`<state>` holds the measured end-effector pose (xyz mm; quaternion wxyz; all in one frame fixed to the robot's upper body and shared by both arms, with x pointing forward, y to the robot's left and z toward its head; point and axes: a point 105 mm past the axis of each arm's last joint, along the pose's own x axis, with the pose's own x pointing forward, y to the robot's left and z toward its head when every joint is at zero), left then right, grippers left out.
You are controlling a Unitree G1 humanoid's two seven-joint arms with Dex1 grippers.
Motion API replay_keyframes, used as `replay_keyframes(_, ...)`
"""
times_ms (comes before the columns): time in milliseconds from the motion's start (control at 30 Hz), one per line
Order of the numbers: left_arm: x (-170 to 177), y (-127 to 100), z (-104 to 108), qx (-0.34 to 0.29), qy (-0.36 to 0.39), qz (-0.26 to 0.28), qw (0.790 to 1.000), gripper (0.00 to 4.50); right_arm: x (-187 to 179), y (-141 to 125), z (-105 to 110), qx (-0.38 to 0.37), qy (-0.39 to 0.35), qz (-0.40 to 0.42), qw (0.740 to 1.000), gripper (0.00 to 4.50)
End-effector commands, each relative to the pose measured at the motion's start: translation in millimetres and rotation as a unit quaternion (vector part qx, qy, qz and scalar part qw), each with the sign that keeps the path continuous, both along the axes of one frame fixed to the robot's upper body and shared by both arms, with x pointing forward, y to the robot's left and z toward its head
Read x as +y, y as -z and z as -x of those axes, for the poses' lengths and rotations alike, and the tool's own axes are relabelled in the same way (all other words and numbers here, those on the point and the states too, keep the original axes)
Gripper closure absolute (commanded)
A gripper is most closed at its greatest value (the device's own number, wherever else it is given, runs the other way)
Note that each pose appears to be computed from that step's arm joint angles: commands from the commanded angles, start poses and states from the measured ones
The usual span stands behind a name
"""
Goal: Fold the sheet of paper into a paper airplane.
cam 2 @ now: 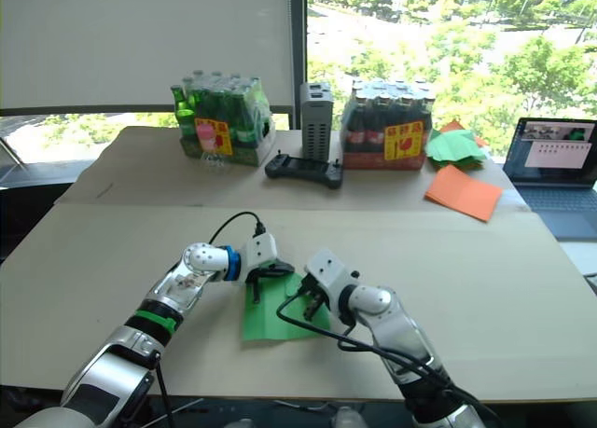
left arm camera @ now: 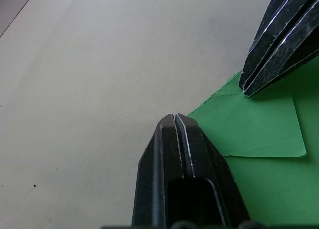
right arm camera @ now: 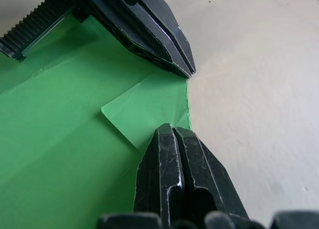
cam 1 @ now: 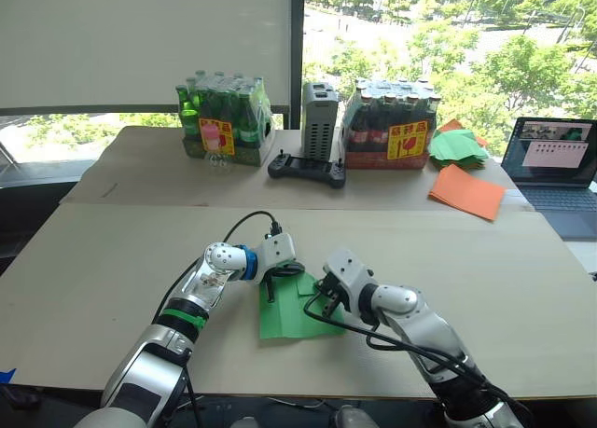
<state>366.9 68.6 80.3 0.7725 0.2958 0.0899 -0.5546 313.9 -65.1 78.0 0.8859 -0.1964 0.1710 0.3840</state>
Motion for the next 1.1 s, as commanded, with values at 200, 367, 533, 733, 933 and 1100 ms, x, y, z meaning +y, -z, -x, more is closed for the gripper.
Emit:
replay_keyframes(200, 2, 15, 7, 0.020, 0.010, -0.026, 0.999, 4.50, -28, 25, 12, 0.070, 0.053, 0.018, 0.996, 4.48)
replay_keyframes(367, 3, 15, 7, 0.019, 0.011, -0.027, 0.999, 4.50, -34, 24, 18, 0.076, 0.057, 0.018, 0.995, 4.48)
replay_keyframes(533, 3, 15, 6, 0.019, 0.010, -0.028, 0.999, 4.50, -35, 21, 20, 0.076, 0.060, 0.014, 0.995, 4.48)
replay_keyframes(733, 3, 15, 6, 0.018, 0.009, -0.028, 0.999, 4.50, -27, -3, 16, 0.041, 0.046, -0.018, 0.998, 4.48)
replay_keyframes(933, 3, 10, 3, 0.011, 0.003, -0.019, 1.000, 4.50, -13, -41, 11, -0.017, 0.021, -0.079, 0.997, 4.48)
replay_keyframes(1100, 11, -16, -4, -0.015, -0.023, 0.015, 0.999, 4.50, 9, -79, 18, -0.082, -0.037, -0.162, 0.983, 4.48)
